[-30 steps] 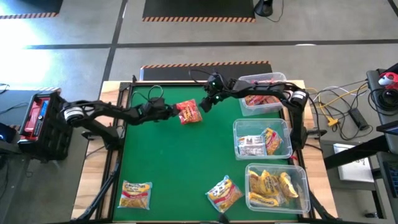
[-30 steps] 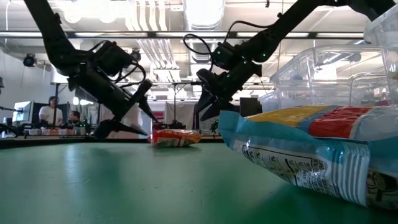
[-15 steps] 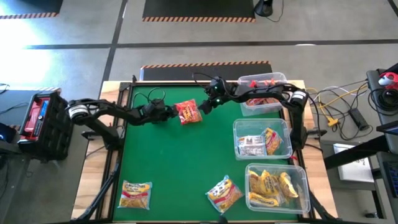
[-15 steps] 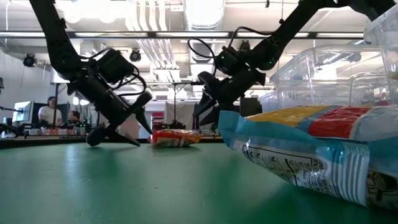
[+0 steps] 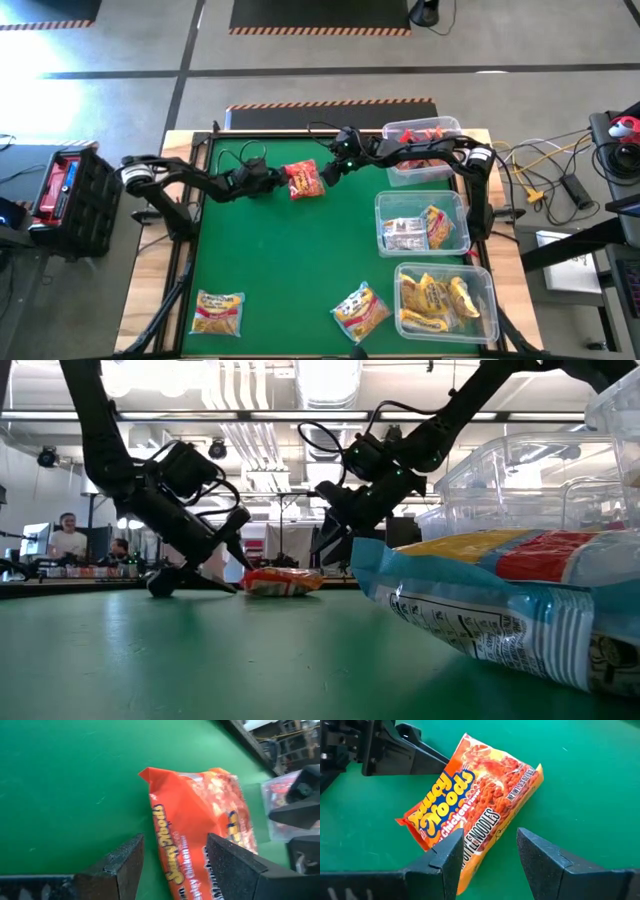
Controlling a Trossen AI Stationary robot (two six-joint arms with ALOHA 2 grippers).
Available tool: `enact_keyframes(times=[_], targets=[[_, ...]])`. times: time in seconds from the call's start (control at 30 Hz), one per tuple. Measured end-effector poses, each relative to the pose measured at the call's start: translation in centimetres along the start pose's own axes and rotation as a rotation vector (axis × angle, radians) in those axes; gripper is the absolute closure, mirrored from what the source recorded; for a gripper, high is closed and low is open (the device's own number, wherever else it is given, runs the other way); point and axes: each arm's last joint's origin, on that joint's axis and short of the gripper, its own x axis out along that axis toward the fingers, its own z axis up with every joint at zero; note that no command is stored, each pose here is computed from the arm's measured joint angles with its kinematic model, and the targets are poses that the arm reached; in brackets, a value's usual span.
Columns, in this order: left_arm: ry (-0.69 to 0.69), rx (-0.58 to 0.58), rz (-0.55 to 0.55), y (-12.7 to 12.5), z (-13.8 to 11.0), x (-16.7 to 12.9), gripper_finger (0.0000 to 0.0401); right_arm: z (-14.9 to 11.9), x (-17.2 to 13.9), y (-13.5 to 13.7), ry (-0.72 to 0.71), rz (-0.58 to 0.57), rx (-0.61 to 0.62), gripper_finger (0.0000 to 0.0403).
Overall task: Sort Maruchan noodles
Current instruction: Put the red noodle pack into the top transparent bin
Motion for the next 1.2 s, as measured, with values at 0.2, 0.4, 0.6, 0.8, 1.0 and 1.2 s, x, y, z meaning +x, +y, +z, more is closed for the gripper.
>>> enact_keyframes(times=[0.2, 0.4, 0.6, 0.8, 1.0, 1.2], targets=[[0.026, -0.001, -0.065, -0.9, 0.2, 0.2, 0.0203, 0.0, 0.0, 0.0, 0.002, -0.002, 0.001, 0.0232], [0.043, 0.000, -0.100, -1.7, 0.5, 0.5, 0.0203, -0.3, 0.0, -0.1, 0.033, -0.013, 0.010, 0.0232], [0.055, 0.003, -0.070, -1.8, 0.4, 0.6, 0.0203, -0.9, -0.1, -0.4, 0.087, -0.053, -0.022, 0.0232], [0.073, 0.006, -0.029, -2.2, 0.5, 1.4, 0.0203, -1.0, -0.1, -0.5, 0.091, -0.054, -0.036, 0.0232], [0.176, 0.048, -0.083, -3.8, 0.6, 3.5, 0.0203, -1.1, 0.0, -0.4, 0.094, -0.053, -0.039, 0.0232], [0.232, 0.096, -0.136, -4.8, 0.7, 4.3, 0.0203, -1.7, -0.1, -0.6, 0.137, -0.068, -0.049, 0.0232]])
